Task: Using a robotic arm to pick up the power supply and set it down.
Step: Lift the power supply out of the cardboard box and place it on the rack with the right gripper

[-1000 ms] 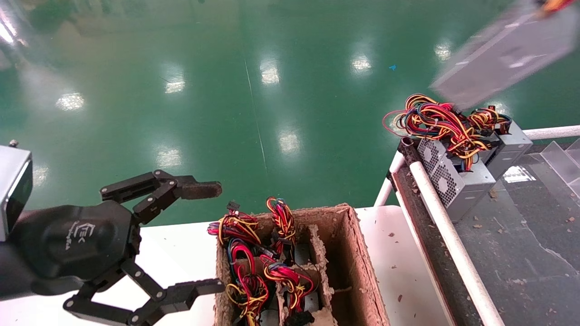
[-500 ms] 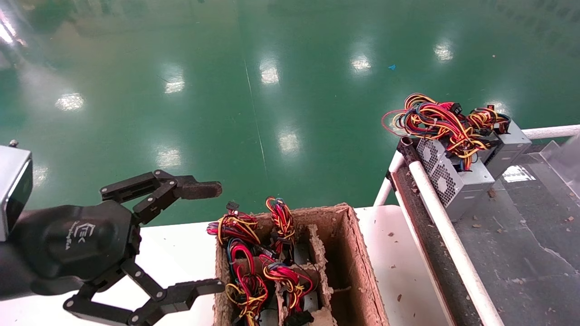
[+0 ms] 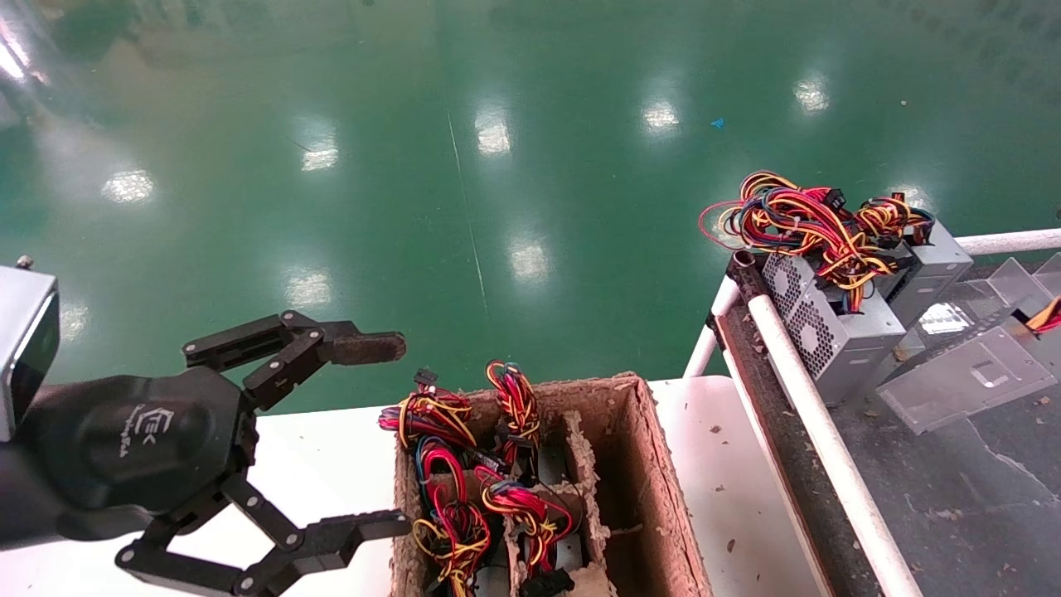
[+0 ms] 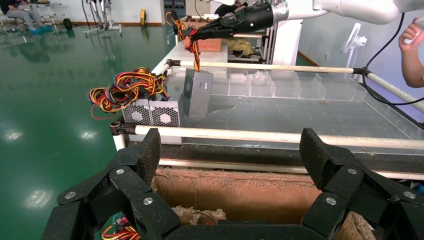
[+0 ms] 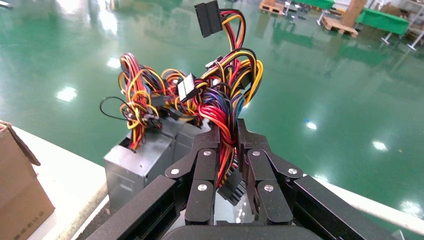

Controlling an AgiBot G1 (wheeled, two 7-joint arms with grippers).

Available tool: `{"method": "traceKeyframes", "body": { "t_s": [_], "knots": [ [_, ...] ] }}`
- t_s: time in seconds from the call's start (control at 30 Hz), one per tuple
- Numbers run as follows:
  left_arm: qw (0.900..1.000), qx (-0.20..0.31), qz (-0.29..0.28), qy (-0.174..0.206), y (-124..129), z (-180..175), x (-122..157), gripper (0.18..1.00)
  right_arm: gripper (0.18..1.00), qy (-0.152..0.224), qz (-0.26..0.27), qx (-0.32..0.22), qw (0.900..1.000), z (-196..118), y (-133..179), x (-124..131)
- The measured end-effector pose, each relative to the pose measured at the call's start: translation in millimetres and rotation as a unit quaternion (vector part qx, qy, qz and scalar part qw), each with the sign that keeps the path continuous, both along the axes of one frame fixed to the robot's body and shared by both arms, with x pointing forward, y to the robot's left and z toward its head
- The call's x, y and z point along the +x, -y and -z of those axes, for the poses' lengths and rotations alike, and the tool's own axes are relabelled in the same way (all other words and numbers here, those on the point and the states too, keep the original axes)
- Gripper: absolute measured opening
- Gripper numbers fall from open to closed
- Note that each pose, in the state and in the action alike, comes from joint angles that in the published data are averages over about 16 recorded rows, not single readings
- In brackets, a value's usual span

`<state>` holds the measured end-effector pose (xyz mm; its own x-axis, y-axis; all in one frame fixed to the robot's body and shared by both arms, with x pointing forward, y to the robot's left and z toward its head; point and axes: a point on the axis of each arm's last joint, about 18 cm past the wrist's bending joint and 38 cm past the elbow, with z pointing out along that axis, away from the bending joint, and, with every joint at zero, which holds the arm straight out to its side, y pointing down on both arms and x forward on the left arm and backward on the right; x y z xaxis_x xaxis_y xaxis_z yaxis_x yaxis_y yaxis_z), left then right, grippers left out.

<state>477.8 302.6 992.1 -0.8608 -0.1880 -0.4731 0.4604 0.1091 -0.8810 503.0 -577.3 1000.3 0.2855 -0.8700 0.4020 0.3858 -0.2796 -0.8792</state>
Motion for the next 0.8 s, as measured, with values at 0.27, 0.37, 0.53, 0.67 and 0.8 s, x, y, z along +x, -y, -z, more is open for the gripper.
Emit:
{"method": "traceKeyframes", "body": {
  "t_s": [0.27,0.37,0.53,0.67,0.8],
  "knots": [
    [1.0,0.0,0.0,0.0,0,0,0,1.001,0.249,-0.005,-0.023,-0.015,1.0,4,-19,18],
    [1.0,0.0,0.0,0.0,0,0,0,1.001,0.249,-0.005,-0.028,-0.02,0.999,3,-26,26],
    [1.0,0.0,0.0,0.0,0,0,0,1.001,0.249,-0.004,-0.031,-0.024,0.999,-1,-35,38],
    [1.0,0.0,0.0,0.0,0,0,0,1.001,0.249,-0.004,-0.033,-0.021,0.999,-4,-41,47],
    [1.0,0.0,0.0,0.0,0,0,0,1.001,0.249,-0.004,-0.037,-0.017,0.999,-7,-47,56]
  ]
}}
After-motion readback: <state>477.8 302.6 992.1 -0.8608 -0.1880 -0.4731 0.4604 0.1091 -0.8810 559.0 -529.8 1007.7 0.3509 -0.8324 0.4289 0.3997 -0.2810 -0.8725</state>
